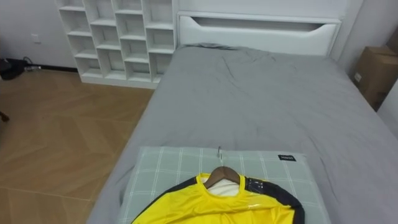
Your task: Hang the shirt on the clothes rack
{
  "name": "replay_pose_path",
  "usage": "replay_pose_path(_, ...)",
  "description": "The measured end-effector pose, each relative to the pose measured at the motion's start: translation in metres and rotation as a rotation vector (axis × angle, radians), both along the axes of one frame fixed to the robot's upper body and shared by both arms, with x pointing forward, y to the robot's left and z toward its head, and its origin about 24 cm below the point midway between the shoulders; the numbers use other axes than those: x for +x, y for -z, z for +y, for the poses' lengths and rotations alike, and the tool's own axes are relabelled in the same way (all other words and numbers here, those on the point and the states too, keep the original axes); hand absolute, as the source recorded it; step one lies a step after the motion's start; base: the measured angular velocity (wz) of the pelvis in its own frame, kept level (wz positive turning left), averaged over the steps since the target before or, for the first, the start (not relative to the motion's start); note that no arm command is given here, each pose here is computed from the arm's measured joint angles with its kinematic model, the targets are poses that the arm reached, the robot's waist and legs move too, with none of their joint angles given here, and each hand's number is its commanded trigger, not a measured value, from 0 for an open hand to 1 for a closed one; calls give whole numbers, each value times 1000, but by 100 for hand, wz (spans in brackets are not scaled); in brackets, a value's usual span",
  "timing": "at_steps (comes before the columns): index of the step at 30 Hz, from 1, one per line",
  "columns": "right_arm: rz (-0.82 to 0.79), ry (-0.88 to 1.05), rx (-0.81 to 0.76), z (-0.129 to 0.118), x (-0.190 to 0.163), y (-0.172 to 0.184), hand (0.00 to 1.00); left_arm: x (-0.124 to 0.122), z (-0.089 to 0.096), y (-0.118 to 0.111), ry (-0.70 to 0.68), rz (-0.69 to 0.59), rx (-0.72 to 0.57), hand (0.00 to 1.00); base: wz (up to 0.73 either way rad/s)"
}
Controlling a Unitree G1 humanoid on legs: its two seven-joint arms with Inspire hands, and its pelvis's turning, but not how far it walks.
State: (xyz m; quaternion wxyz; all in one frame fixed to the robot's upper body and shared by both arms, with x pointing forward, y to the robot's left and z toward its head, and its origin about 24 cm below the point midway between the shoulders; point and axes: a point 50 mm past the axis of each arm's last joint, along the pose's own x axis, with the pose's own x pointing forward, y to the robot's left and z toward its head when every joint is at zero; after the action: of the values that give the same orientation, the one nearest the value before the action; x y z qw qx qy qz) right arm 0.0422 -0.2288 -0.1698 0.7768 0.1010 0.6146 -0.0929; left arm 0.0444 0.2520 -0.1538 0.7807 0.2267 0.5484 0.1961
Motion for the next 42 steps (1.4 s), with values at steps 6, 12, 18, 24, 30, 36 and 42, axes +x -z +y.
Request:
replay_pose_path(6, -17, -30, -33, -4, 2, -1, 0, 25, 18, -16, 1, -144, 190, 0, 3)
replay_pose_path(12, -30, -61, -52, -8, 5, -3, 0, 56, 20, -36, 69, -311, 305, 0, 0)
replay_pose_path(18, -54, -72, -51, -8, 7, -3, 0, 81, 14, -52, 224, -416, 428, 0, 0)
replay_pose_path(24, -57, -83, -49, -9, 8, -4, 0, 107, 9, -74, 346, -540, 521, 0, 0)
replay_pose_path(30, -42, -82, -29, -9, 2, -3, 0, 124, 3, -96, 507, -622, 636, 0, -5)
replay_pose_path(36, -47, -88, -25, -9, 3, -3, 0, 134, -7, -104, 620, -651, 694, 0, -5)
replay_pose_path(42, -47, -110, -25, -13, 5, -4, 0, 147, -17, -109, 680, -693, 704, 0, 0)
